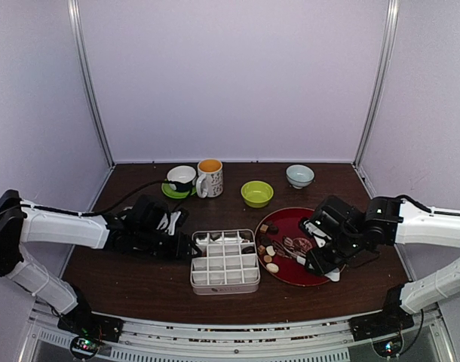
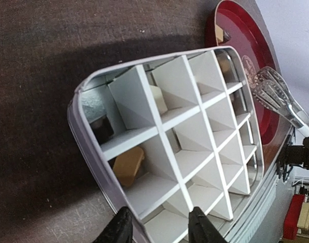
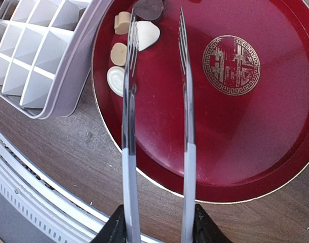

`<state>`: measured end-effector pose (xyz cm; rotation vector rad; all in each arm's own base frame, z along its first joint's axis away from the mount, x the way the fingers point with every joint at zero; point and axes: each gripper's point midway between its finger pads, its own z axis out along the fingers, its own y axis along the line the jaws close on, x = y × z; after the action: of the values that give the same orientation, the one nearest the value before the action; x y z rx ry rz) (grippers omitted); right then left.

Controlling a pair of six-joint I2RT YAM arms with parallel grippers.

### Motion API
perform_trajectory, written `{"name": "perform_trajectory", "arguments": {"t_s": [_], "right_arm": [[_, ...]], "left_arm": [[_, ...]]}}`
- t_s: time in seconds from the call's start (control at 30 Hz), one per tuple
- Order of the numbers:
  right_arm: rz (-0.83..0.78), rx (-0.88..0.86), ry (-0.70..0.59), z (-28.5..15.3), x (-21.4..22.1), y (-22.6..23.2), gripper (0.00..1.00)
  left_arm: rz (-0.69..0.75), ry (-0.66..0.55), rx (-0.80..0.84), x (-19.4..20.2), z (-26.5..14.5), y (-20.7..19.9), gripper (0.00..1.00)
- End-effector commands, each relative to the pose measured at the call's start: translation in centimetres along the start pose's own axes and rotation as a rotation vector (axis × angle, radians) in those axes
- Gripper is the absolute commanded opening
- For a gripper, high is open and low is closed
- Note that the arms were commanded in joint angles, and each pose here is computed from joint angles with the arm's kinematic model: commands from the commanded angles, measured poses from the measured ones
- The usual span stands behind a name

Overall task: Pack the chocolate
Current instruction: Move the packing box to the center of the board.

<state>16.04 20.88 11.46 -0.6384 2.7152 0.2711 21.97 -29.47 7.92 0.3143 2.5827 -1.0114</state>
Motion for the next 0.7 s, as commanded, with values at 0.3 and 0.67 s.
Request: {"name": "perform_trajectory", "arguments": {"t_s": [0.3, 0.67], "right_arm": [[-0.008, -0.037, -0.083, -1.6, -1.8, -0.2, 0.39], [-0.018, -0.046, -0.086, -1.9, -1.8, -0.7, 0.39]], "left_arm": [[-0.077, -0.05, -0.26, -1.9, 0.5, 2.0, 0.25], [-0.146, -0.093, -0.332, -2.4, 0.6, 2.9, 0.09]]}}
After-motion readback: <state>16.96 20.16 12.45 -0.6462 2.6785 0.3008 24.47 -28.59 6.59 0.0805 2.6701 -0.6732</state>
